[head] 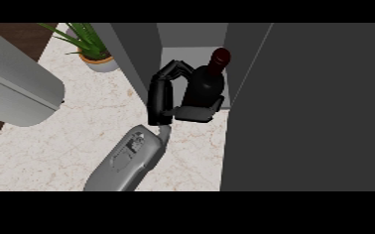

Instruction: Pick up the wine, place it into the cabinet and close the cabinet

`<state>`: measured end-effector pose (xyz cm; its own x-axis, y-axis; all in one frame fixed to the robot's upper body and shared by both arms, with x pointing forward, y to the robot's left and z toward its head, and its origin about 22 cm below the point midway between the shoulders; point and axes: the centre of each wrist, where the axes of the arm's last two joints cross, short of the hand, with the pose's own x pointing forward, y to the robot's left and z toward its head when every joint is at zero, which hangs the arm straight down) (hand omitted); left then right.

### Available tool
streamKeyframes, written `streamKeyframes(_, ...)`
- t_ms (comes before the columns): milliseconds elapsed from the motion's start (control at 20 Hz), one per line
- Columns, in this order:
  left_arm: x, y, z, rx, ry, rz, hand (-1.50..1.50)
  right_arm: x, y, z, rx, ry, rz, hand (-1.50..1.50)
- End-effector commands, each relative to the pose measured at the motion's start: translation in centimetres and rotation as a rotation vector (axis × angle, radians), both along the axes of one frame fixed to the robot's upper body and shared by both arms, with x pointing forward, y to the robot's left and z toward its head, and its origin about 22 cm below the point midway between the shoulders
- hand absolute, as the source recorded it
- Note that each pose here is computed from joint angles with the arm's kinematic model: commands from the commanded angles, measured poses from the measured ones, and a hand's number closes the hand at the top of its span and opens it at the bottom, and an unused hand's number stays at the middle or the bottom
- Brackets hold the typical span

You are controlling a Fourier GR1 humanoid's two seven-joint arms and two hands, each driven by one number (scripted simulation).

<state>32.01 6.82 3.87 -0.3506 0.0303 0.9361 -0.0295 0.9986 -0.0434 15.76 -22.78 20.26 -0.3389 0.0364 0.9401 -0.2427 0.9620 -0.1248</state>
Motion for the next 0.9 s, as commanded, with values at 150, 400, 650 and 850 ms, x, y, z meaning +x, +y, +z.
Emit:
streamKeyframes(150, 2.1, 1.7, 0.7, -0.025, -0.004, 0.029, 1.5, -2.6, 0.3, 1.7, 0.035, -0.045, 0.048, -1.5)
streamKeyframes(400, 3.4, 2.2, 0.0, -0.022, 0.031, 0.057, 1.5, -3.9, -0.7, 0.9, 0.061, -0.04, 0.059, -1.5)
streamKeyframes(650, 4.1, 2.2, -0.3, -0.05, 0.057, 0.019, 1.5, -1.7, -0.1, 0.5, 0.052, -0.022, 0.051, -1.5)
streamKeyframes(850, 4.4, 1.7, -0.8, -0.047, 0.079, 0.01, 1.5, -1.6, -0.7, 0.6, 0.053, -0.02, 0.062, -1.5)
